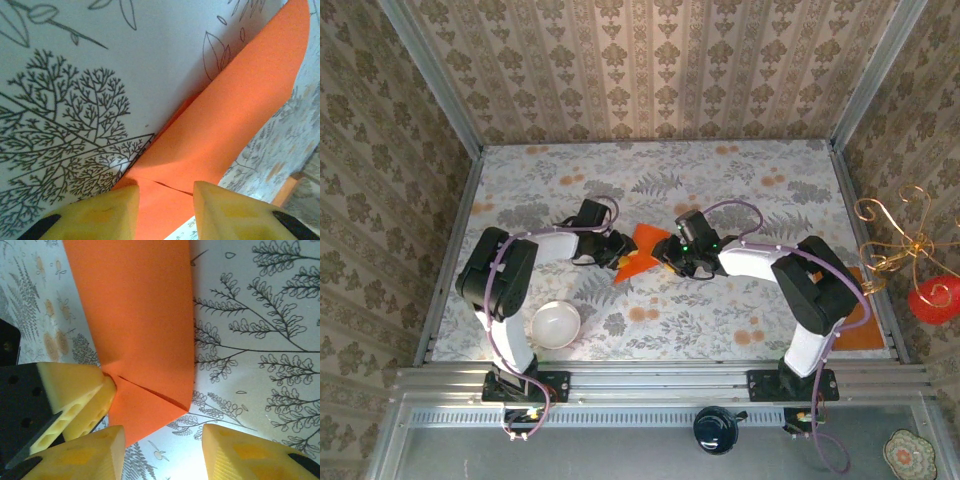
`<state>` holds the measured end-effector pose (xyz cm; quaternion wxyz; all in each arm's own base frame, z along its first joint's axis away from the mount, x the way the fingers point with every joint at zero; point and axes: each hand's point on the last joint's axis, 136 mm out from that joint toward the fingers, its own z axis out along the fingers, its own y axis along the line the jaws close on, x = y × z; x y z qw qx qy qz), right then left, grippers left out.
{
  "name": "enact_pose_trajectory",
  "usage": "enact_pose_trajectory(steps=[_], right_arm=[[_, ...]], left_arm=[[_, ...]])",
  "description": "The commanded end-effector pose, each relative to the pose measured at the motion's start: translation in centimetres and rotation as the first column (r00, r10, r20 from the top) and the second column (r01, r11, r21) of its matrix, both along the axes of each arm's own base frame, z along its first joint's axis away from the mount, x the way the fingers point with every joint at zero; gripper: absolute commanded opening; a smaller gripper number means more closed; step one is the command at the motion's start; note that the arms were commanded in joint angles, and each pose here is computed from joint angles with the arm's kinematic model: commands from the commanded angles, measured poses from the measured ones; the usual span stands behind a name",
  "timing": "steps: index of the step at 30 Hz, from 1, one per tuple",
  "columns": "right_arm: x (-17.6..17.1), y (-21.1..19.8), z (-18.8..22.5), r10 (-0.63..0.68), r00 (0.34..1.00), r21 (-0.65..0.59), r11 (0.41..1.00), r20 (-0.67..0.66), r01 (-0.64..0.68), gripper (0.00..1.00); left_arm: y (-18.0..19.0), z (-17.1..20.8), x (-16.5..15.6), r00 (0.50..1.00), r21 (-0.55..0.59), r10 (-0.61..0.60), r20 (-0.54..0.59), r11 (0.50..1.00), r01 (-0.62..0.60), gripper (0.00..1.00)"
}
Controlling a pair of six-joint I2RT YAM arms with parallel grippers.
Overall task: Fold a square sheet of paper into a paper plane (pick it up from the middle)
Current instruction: Fold the wing for the fifth time at the center of the table.
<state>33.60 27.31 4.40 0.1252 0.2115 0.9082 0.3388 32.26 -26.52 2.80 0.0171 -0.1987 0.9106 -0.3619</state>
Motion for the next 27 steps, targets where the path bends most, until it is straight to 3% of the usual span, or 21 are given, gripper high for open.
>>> enact_pose_trajectory(steps=[1,12,27], right_arm=[[-0.1,0.0,-0.9,0.006,0.999,-0.022,1.0,-0.034,-0.007,0.46],[0.8,1.3,-0.9,0.018,1.0,0.002,1.0,-0.026,-0.018,0.38],[1.8,2.7,-1.5,0.035,0.999,0.047,0.998,-0.028,-0.034,0.34]], left_arm=[[0.8,-1.7,-0.8,0.995,-0.018,0.072,-0.073,0.997,-0.073,0.36],[0.8,-1.6,-1.0,0.991,-0.05,0.094,-0.097,0.994,-0.099,0.36],[0.8,-1.6,-1.1,0.991,-0.057,0.096,-0.093,0.993,-0.101,0.37]])
